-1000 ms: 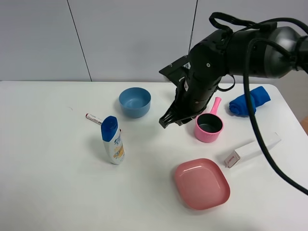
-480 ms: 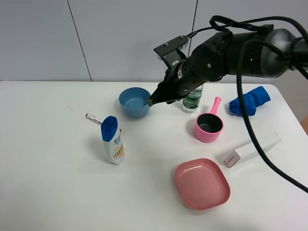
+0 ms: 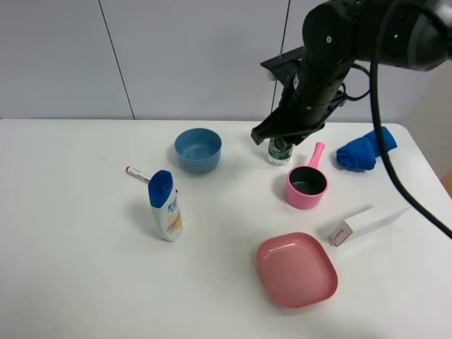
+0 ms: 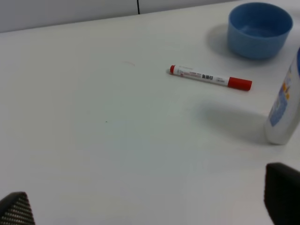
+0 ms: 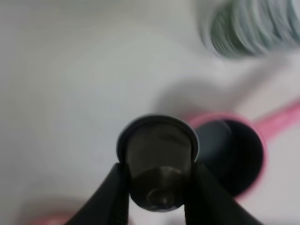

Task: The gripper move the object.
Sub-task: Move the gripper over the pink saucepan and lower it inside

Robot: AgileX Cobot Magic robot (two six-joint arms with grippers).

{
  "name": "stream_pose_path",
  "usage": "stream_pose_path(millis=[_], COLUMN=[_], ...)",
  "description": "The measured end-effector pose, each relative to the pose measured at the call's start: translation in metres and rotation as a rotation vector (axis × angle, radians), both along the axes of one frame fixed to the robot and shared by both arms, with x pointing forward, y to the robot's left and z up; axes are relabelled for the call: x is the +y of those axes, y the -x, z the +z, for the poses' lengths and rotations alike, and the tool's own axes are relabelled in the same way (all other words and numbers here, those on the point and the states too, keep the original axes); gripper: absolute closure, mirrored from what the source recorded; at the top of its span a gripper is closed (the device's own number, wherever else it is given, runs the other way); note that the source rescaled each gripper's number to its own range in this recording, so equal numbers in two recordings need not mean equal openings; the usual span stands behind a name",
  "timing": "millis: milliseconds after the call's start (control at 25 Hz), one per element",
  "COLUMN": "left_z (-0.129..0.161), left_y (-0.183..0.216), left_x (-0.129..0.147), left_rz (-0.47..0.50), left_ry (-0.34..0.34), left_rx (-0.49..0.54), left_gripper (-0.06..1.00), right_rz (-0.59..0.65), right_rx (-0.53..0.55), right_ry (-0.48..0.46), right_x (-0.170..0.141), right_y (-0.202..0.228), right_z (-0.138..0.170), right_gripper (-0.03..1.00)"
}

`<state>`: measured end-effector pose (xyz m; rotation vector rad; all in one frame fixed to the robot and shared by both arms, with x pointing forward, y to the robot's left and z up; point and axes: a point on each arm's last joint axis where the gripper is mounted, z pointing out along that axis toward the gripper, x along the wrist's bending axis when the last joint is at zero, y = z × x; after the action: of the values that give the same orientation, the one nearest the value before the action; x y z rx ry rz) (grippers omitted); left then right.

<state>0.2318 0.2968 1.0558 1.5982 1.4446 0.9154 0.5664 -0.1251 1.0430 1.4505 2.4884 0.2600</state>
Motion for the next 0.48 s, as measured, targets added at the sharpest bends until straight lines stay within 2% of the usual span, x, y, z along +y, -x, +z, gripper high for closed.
stream_pose_path(millis=[240, 480], left_z=[0.0, 0.0], left_y=[0.0, 0.0], left_x=[0.0, 0.0], left_rz=[0.0, 0.0], left_ry=[0.0, 0.0], left_rx=[0.0, 0.0], left_gripper=[-0.06, -0.06], right_rz=[-0.106, -0.163], right_rx=[0.134, 0.155], right_ry=[-0.005, -0.023], right_x=[-0.035, -0.059], right_y=[-0.006, -0.014], right_z=[0.003, 0.003], right_gripper=[0.97, 0.97])
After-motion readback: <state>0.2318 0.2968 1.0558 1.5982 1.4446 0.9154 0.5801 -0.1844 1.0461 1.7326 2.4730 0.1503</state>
